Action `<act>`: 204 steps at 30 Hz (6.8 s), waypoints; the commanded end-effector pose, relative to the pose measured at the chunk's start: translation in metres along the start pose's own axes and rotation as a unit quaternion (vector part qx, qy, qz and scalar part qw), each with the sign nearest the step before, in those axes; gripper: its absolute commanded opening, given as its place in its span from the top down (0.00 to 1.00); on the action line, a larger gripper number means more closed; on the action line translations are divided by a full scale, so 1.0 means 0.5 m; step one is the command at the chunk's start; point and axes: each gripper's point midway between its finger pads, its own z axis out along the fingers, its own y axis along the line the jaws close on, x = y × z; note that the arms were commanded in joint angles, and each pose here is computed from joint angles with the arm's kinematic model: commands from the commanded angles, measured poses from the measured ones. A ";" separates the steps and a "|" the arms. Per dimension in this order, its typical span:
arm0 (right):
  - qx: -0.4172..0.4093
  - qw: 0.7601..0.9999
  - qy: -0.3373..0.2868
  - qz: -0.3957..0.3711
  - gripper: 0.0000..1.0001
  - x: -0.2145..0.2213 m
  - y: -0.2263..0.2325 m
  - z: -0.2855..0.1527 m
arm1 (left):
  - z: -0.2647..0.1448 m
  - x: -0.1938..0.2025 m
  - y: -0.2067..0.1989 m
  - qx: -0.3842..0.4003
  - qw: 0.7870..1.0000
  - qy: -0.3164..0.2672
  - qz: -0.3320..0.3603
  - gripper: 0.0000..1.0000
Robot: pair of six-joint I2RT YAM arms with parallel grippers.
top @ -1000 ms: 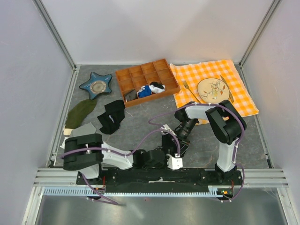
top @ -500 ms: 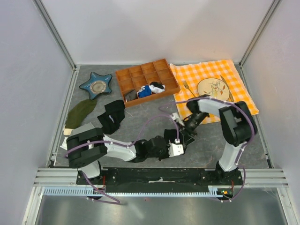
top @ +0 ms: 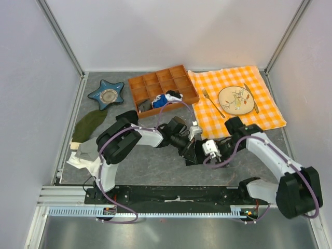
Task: Roll the underwear
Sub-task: Roll the underwear to the center of the board, then pick up the underwear from the center of the board, then place the underwear in the storage box.
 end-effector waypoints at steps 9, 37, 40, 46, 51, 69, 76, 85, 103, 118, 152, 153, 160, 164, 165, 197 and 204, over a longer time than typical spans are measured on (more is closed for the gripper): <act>0.065 0.982 0.118 -0.132 0.29 0.067 -0.056 0.107 | 0.004 0.190 0.056 -0.048 0.961 0.133 -0.238 0.94; -0.278 0.945 0.033 0.171 0.78 0.023 0.064 0.142 | -0.152 0.082 -0.191 -0.177 0.905 -0.139 0.362 0.27; -0.277 0.940 0.034 0.194 0.77 0.036 0.047 0.145 | -0.132 0.065 -0.176 -0.200 0.896 -0.111 0.381 0.25; -0.260 0.944 0.045 0.200 0.77 0.048 0.035 0.153 | -0.076 0.050 -0.128 -0.230 0.889 -0.058 0.391 0.25; -0.255 0.944 0.053 0.200 0.77 0.058 0.035 0.157 | -0.042 0.055 -0.081 -0.258 0.883 -0.015 0.391 0.29; 0.079 0.992 0.042 0.090 0.38 0.031 -0.135 0.010 | -0.030 0.177 -0.026 -0.133 0.991 0.013 0.021 0.98; 0.111 0.990 -0.020 -0.085 0.15 -0.036 -0.069 0.004 | -0.035 0.189 0.009 -0.078 0.983 0.018 -0.163 0.97; 0.067 0.985 0.053 -0.146 0.11 0.002 -0.053 0.080 | -0.024 0.196 0.032 -0.057 0.970 0.041 -0.233 0.95; -0.005 0.989 0.033 0.145 0.17 0.036 -0.100 0.111 | -0.028 0.199 0.070 -0.076 0.964 0.044 -0.252 0.95; -0.065 0.959 0.104 0.254 0.74 0.124 -0.073 0.151 | -0.101 0.128 0.106 -0.161 0.953 -0.062 -0.249 0.73; 0.234 0.949 0.091 0.191 0.96 -0.071 -0.601 -0.090 | -0.664 -0.035 -0.142 -0.493 0.824 -0.276 0.041 0.08; 0.244 0.945 0.095 0.196 0.96 -0.066 -0.621 -0.092 | -0.667 -0.036 -0.145 -0.492 0.822 -0.284 0.044 0.08; 0.281 0.929 0.108 0.217 0.97 0.002 -0.751 -0.060 | -0.653 -0.035 -0.143 -0.479 0.828 -0.286 0.054 0.08; 0.303 0.915 0.121 0.236 0.98 0.044 -0.777 -0.052 | -0.648 -0.035 -0.143 -0.475 0.831 -0.284 0.057 0.08; 0.307 0.912 0.125 0.241 0.98 0.055 -0.781 -0.050 | -0.647 -0.035 -0.142 -0.475 0.831 -0.283 0.058 0.08; 0.211 0.866 0.296 0.343 1.00 0.302 -0.640 0.172 | -0.622 -0.033 -0.132 -0.463 0.846 -0.258 0.055 0.13; 0.215 0.892 0.207 0.340 0.75 0.186 -0.672 0.112 | -0.623 -0.034 -0.135 -0.461 0.846 -0.261 0.056 0.14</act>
